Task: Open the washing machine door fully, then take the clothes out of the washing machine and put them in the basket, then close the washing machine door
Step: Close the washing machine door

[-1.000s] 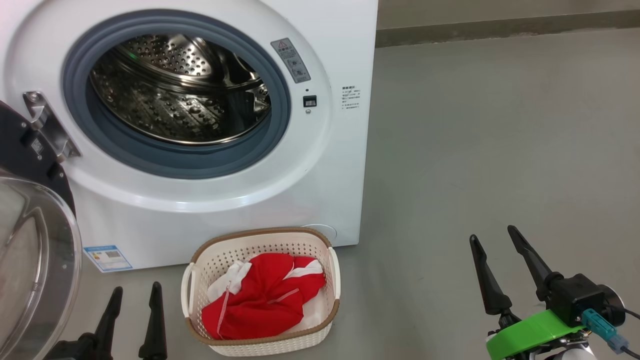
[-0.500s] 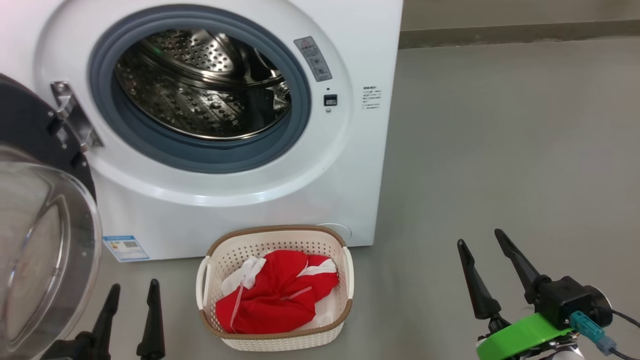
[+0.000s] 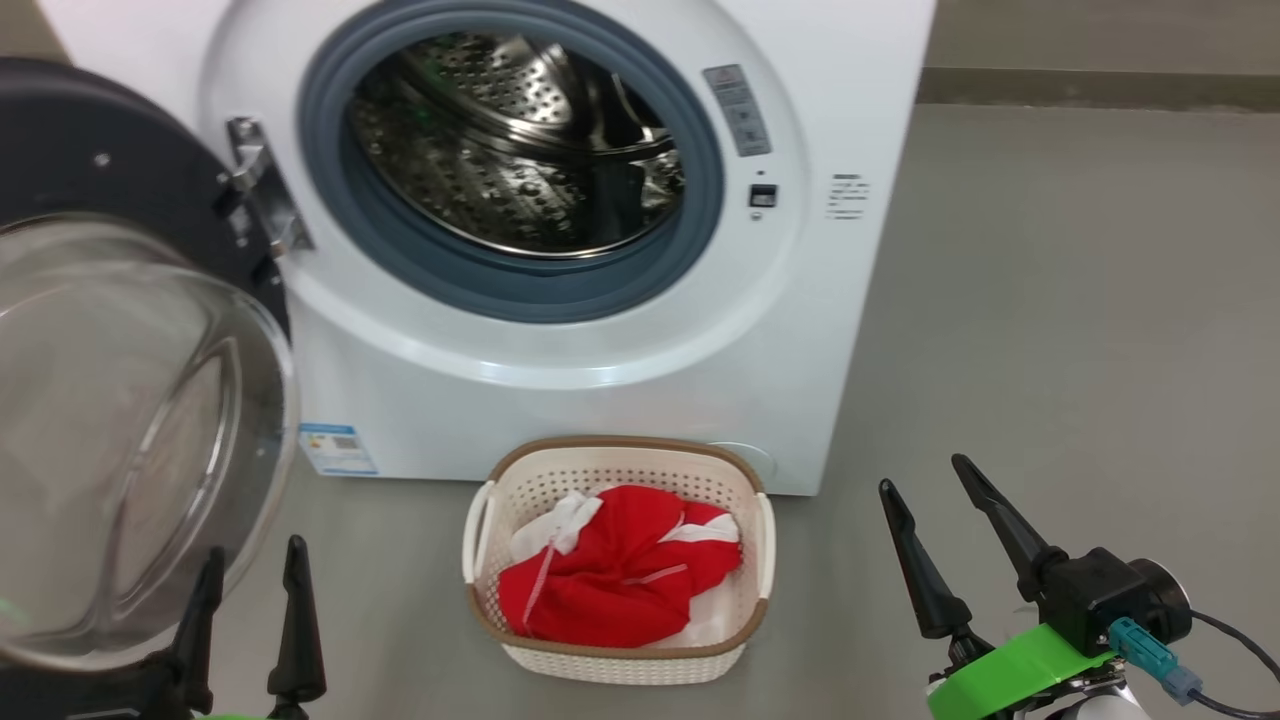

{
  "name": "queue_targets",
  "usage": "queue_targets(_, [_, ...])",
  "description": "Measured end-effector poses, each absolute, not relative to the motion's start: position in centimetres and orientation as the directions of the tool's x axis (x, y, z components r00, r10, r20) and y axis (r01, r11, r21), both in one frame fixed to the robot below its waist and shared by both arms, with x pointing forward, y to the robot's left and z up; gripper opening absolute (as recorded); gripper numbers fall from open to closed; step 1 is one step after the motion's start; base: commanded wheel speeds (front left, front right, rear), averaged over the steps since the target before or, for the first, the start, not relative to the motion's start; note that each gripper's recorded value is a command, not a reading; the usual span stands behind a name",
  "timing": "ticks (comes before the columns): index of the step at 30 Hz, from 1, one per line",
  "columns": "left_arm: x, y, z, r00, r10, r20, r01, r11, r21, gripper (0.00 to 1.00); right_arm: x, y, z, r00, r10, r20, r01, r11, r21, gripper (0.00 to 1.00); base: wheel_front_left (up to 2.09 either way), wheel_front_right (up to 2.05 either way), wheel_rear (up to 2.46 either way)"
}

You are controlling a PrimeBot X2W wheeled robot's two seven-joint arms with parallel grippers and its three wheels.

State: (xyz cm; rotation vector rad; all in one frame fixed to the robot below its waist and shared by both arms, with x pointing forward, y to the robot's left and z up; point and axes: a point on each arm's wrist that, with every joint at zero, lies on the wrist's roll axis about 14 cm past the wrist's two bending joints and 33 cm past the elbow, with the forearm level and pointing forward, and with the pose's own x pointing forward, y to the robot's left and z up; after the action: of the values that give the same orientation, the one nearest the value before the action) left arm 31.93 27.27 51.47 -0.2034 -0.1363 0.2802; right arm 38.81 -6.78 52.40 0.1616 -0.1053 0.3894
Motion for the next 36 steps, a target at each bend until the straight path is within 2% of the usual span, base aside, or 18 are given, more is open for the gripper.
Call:
queue_targets(25, [21.9, 34.6, 51.9, 0.807, 0.579, 0.119, -0.550, 0.809, -0.206, 1.00, 38.8, 4.9, 53.1, 0.749, 0.646, 0.151, -0.663, 0.738, 0.129, 1.00, 0.00, 0.00, 0.00])
queue_targets(36, [20.1, 35.3, 51.8, 0.768, 0.630, 0.113, -0.606, 0.773, -0.188, 1.00, 38.7, 6.8, 52.8, 0.709, 0.690, 0.146, -0.705, 0.697, 0.127, 1.00, 0.00, 0.00, 0.00])
